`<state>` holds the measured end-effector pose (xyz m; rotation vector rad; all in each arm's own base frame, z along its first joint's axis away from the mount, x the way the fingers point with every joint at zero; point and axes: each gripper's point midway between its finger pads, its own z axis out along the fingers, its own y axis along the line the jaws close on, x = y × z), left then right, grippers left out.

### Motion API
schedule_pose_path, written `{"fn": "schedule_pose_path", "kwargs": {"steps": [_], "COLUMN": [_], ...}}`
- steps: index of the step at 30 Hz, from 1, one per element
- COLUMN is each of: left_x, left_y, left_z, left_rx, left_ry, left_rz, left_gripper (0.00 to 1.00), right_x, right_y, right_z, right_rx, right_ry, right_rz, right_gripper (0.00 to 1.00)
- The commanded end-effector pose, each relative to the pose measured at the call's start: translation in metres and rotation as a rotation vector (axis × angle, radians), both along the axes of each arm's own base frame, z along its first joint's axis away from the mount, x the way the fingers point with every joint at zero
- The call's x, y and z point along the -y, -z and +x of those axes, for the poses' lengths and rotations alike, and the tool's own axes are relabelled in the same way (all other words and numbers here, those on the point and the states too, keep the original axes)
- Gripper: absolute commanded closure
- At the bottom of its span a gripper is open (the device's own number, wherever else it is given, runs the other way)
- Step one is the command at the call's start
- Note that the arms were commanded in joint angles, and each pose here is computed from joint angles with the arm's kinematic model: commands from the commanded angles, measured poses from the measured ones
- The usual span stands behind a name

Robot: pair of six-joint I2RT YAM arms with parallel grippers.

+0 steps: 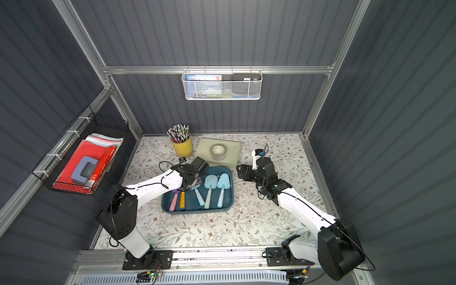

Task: Take the shovel out of the storage box
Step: Pick up the shovel from the storage box.

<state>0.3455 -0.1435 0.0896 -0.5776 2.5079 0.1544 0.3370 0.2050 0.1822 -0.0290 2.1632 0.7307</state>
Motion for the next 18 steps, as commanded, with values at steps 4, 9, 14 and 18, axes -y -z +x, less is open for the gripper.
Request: {"fn": "schedule_pose_path", "kwargs": {"steps": [4, 9, 14, 18], "left_x": [-0.035, -0.028, -0.017, -0.016], "left_y": [-0.014, -0.021, -0.02, -0.015], "left_z": [0.023, 0.039, 0.05, 0.051], "left_rx": [0.084, 0.11, 0.105, 0.099], "left_ry": [-0.008, 0.046, 0.079, 0.09], "left_rz": [-0.038, -0.041, -0.055, -0.05], "left_gripper": [0.35, 0.35, 0.37, 0.41], "right_x": [-0.009, -0.015, -0.019, -0.02], "right_y": [0.003, 0.009, 0.013, 0.018], "right_z": [0.0, 0.001, 0.002, 0.001], "right_rx": [-0.003, -0.015, -0.025, -0.036], "right_ry": [-0.016, -0.024, -0.029, -0.03], "right_rz": [0.016, 0.011, 0.002, -0.007], "right_gripper": [0.22, 0.22, 0.23, 0.23]}}
